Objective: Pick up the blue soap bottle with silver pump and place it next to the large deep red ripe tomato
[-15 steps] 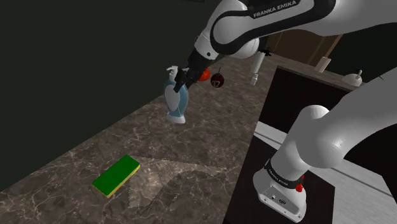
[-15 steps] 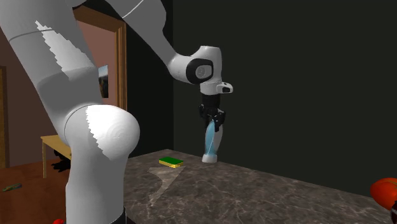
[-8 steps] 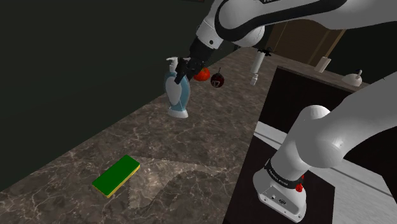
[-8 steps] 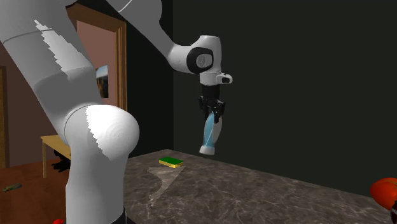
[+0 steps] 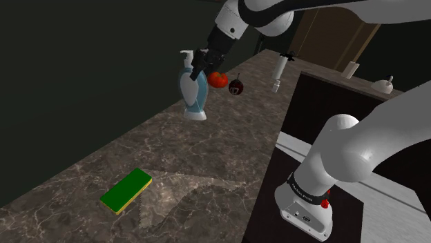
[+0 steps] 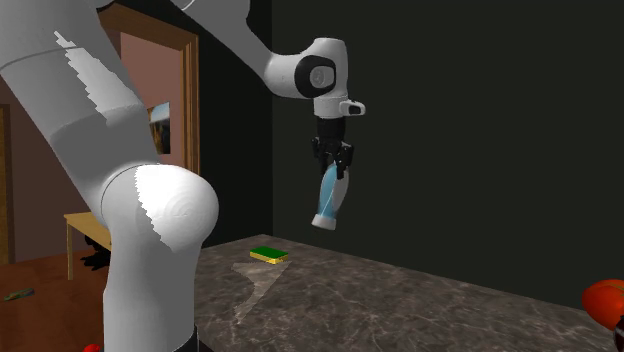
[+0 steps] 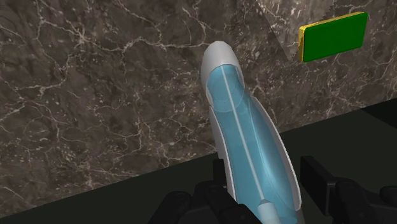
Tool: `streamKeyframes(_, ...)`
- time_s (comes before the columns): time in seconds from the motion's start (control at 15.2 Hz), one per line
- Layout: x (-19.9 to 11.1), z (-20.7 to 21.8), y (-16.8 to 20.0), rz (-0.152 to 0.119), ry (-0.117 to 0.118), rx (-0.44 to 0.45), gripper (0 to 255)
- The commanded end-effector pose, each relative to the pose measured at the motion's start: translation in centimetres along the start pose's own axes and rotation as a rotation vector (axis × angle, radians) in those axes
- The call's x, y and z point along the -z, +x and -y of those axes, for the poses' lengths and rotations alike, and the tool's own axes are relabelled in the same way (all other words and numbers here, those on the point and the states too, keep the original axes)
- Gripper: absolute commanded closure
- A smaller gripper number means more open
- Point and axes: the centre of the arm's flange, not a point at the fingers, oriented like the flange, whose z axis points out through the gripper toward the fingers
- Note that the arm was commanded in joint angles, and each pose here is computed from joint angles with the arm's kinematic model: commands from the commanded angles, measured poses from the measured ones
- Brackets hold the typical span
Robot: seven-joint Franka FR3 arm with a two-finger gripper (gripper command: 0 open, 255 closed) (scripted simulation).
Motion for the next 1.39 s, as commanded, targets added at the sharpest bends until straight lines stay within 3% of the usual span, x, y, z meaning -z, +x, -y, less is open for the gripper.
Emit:
streamKeyframes(0.0,1.2,0.2,0.3,0.000,0.000,0.000,255)
streamKeyframes(1.32,11.0,2.8,3.3,0.000,0.000,0.000,255)
